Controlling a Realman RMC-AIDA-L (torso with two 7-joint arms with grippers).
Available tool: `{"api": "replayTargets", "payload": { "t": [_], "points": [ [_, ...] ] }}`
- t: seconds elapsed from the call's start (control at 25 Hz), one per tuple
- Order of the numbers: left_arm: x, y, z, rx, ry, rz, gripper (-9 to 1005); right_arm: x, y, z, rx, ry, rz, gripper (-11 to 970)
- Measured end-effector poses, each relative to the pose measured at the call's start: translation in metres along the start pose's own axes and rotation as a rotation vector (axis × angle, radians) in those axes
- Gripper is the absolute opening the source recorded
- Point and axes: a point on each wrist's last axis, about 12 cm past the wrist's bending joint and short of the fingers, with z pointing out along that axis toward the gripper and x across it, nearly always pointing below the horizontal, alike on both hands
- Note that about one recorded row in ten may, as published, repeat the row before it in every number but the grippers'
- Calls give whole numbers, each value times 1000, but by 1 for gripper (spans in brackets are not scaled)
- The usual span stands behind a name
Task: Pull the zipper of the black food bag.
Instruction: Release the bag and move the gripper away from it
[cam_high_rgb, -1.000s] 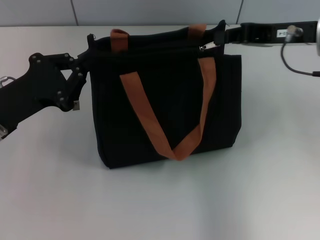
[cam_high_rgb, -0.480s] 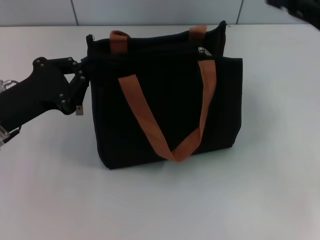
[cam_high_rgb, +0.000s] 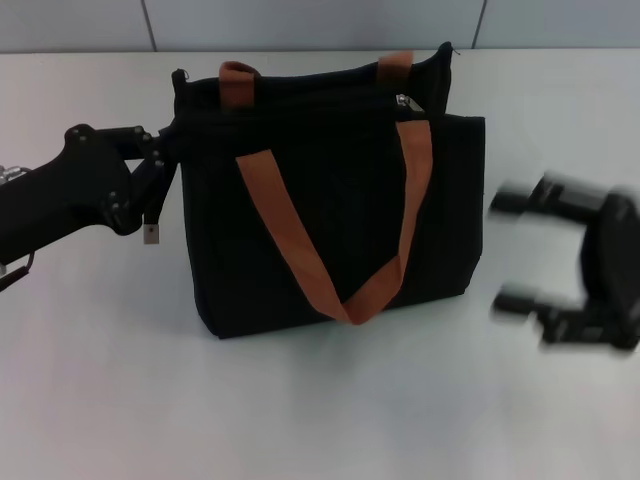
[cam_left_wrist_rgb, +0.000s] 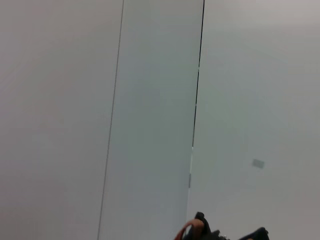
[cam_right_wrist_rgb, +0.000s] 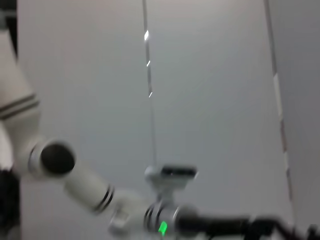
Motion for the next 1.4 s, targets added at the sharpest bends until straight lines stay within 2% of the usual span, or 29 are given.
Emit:
{"api": "replayTargets", "payload": {
  "t": [0.08,0.12,0.2,0.4,0.68,0.96,1.16,1.28,1.4],
  "points": [
    [-1,1,0,7,11,-10,80,19,9,6,-45,94,8,668],
    [-1,1,0,11,17,-14,82,19,9,6,-45,94,8,702],
    [-1,1,0,23,29,-18,86,33,12,9,-60,168,28,770],
    [-1,1,2,43,47,-20,97,60,18,11,-42,282,34,814],
    [-1,2,4,46,58,-18,111,66,22,11,-23,278,33,814],
    [-1,5,-4,19,67,-26,126,69,21,14,-15,285,38,814],
    [-6,9,-15,4,78,-26,287,70,20,15,-14,285,39,814],
    [-15,12,-29,-11,60,-25,365,69,19,16,-11,284,37,814],
    [-28,10,-42,23,5,-35,435,70,17,17,-4,291,34,814]
  ]
}}
